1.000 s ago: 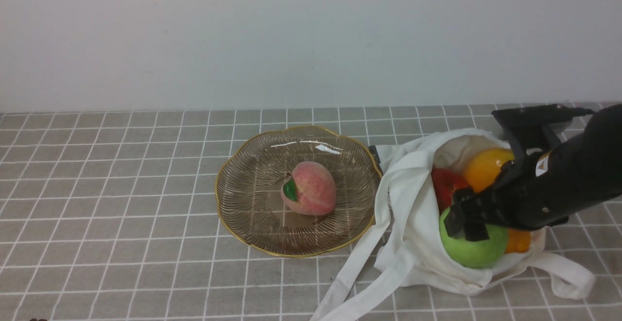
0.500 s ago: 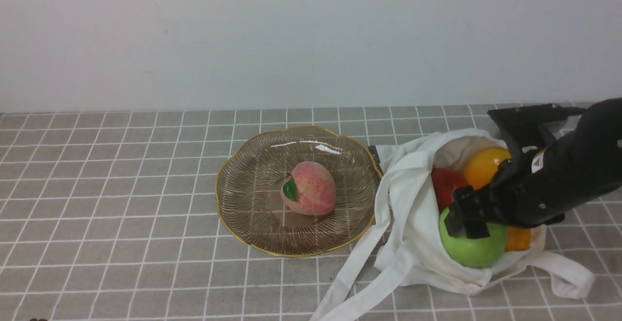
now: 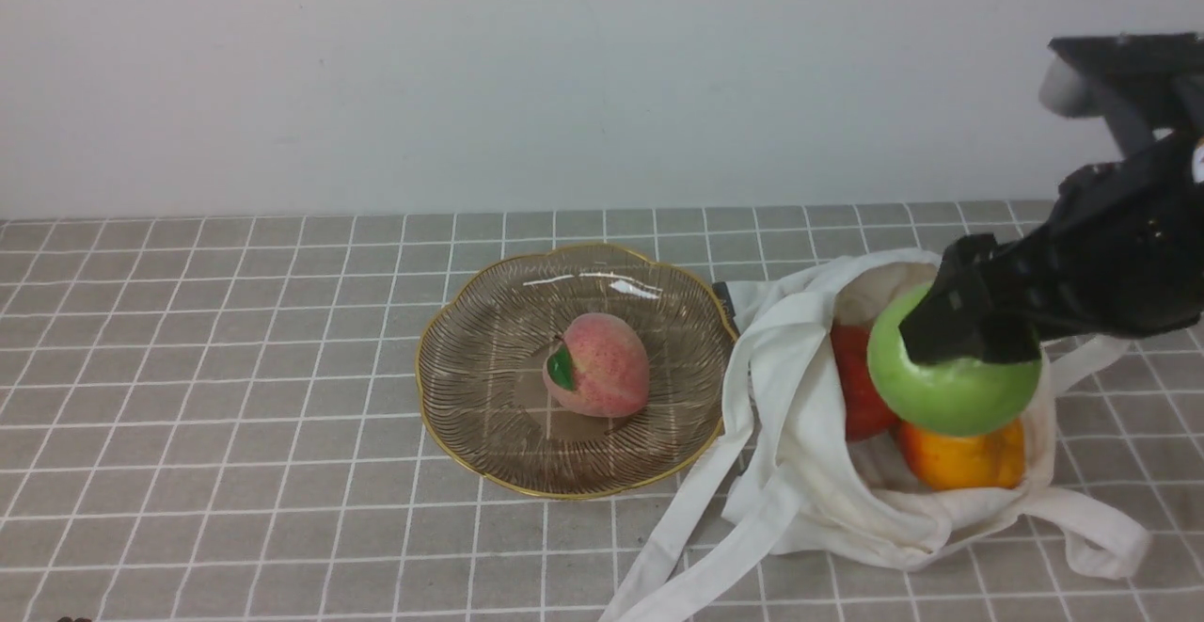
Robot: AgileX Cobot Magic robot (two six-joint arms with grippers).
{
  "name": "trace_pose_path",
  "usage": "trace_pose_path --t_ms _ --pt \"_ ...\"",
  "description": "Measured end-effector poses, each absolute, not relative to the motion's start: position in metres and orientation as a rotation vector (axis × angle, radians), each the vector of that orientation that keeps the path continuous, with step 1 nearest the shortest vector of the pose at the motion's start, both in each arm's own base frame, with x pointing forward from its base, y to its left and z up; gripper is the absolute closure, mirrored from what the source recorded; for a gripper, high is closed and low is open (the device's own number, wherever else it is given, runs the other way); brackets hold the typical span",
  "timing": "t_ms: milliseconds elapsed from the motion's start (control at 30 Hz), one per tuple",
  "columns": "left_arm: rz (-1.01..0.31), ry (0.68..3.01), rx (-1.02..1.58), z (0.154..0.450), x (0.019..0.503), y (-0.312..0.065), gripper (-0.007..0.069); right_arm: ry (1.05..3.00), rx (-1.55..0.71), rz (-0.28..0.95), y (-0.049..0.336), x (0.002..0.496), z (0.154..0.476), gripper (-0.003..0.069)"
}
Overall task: Take the fruit out of the bag on the grey coffee tablecloth and place them on the plate.
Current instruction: 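Move the fruit from the bag and place it onto the plate with the right gripper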
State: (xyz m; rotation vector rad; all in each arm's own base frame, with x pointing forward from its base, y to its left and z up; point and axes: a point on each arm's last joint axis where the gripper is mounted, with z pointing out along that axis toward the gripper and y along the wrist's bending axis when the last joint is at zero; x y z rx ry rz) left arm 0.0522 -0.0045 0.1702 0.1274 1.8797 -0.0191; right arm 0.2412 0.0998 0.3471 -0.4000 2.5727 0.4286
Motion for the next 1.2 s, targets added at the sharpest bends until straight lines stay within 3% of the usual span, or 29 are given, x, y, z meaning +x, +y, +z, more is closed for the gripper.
trace_pose_path --t_ms 200,333,500,533,667,933,1200 --pt "-0.019 1.88 0.127 0.17 0.052 -0.004 0.0633 2.434 -0.588 0.745 0.145 0.244 0.347 0.0053" --pt "-0.019 1.88 0.127 0.17 0.052 -0.004 0.0633 2.349 -0.724 0.793 0.188 0.257 0.323 0.0053" --pt "-0.019 1.88 0.127 0.17 0.052 -0.004 0.0633 2.285 -0.851 0.702 0.234 0.274 0.277 0.0053" --pt "-0.019 1.88 0.127 0.17 0.052 -0.004 0.0633 2.252 -0.898 0.625 0.246 0.284 0.256 0.0053" --pt "-0.019 1.88 0.127 0.17 0.052 -0.004 0.0633 2.212 -0.918 0.509 0.254 0.3 0.227 0.0053" --pt "-0.019 1.88 0.127 0.17 0.052 -0.004 0.0633 2.186 -0.891 0.43 0.258 0.315 0.203 0.0053" --pt "-0.019 1.88 0.127 0.17 0.052 -0.004 0.0633 2.168 -0.926 0.389 0.258 0.318 0.197 -0.0031"
